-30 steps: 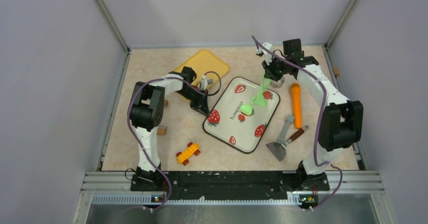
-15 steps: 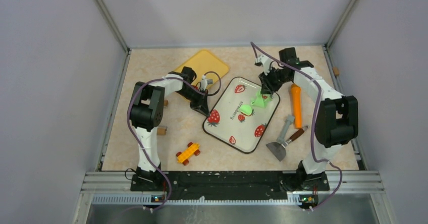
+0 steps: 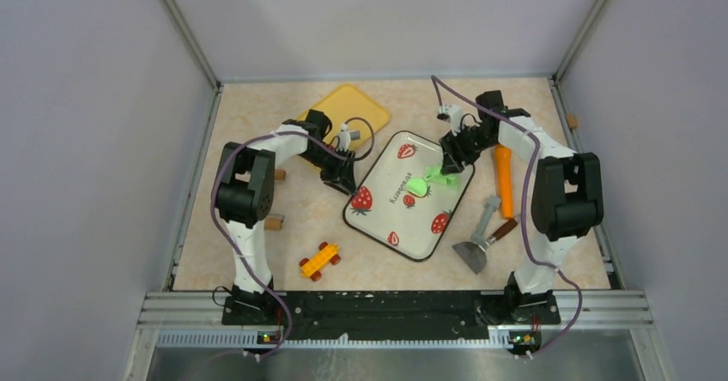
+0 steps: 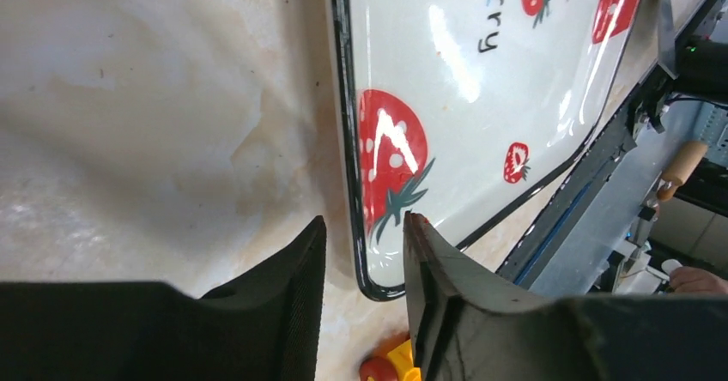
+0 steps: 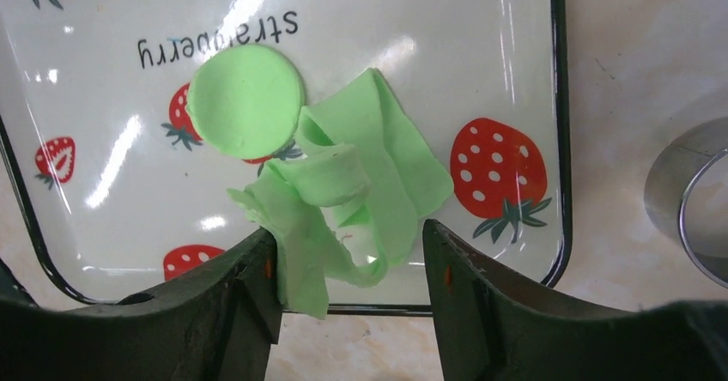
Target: Roll out the dumpling wrappers from the dough
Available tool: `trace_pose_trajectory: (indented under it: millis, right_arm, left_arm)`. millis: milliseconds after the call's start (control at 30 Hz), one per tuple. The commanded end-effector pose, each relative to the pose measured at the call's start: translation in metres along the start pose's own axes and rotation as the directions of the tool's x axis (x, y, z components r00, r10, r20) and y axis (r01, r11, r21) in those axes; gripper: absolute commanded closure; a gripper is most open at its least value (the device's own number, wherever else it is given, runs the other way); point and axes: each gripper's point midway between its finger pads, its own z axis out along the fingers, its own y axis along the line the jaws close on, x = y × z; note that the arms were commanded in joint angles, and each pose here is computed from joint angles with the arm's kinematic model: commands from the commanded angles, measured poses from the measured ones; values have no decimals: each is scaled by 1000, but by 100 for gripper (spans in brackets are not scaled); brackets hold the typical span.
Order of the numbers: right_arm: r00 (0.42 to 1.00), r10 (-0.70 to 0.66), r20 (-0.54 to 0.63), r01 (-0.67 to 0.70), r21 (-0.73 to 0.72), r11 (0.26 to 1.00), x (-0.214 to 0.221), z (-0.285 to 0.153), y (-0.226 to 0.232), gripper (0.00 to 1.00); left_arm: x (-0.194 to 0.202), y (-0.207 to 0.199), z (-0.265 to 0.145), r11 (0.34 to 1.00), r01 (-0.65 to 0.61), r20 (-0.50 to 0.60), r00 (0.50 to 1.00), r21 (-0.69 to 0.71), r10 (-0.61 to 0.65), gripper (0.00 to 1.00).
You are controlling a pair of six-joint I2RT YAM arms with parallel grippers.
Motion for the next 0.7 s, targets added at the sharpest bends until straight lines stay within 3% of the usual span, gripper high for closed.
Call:
trace_pose_trajectory:
  millis: [0, 300, 467, 567, 667]
  right_arm:
    - [960, -235, 153, 231, 44, 972, -28, -25, 8, 40]
    - [869, -482, 112, 471, 112, 875, -16, -12, 5, 38]
    - [743, -656, 132, 634, 176, 753, -23, -11, 3, 37]
    - [651, -738, 177, 692, 262, 673, -36, -15, 3, 35]
    - [612, -764, 207, 705, 295, 645, -45, -15, 4, 34]
  left_arm:
    - [-41, -35, -43, 996, -90, 152, 984, -9, 90, 55]
    - [-97, -75, -45, 992, -79, 227, 972, 100, 54, 46]
    - [-132, -111, -27, 971, -7, 257, 965, 237, -56, 40]
    - [-149, -130, -15, 925, 112, 228, 952, 363, -205, 36]
    - [-164, -142, -2, 887, 146, 202, 945, 439, -256, 32]
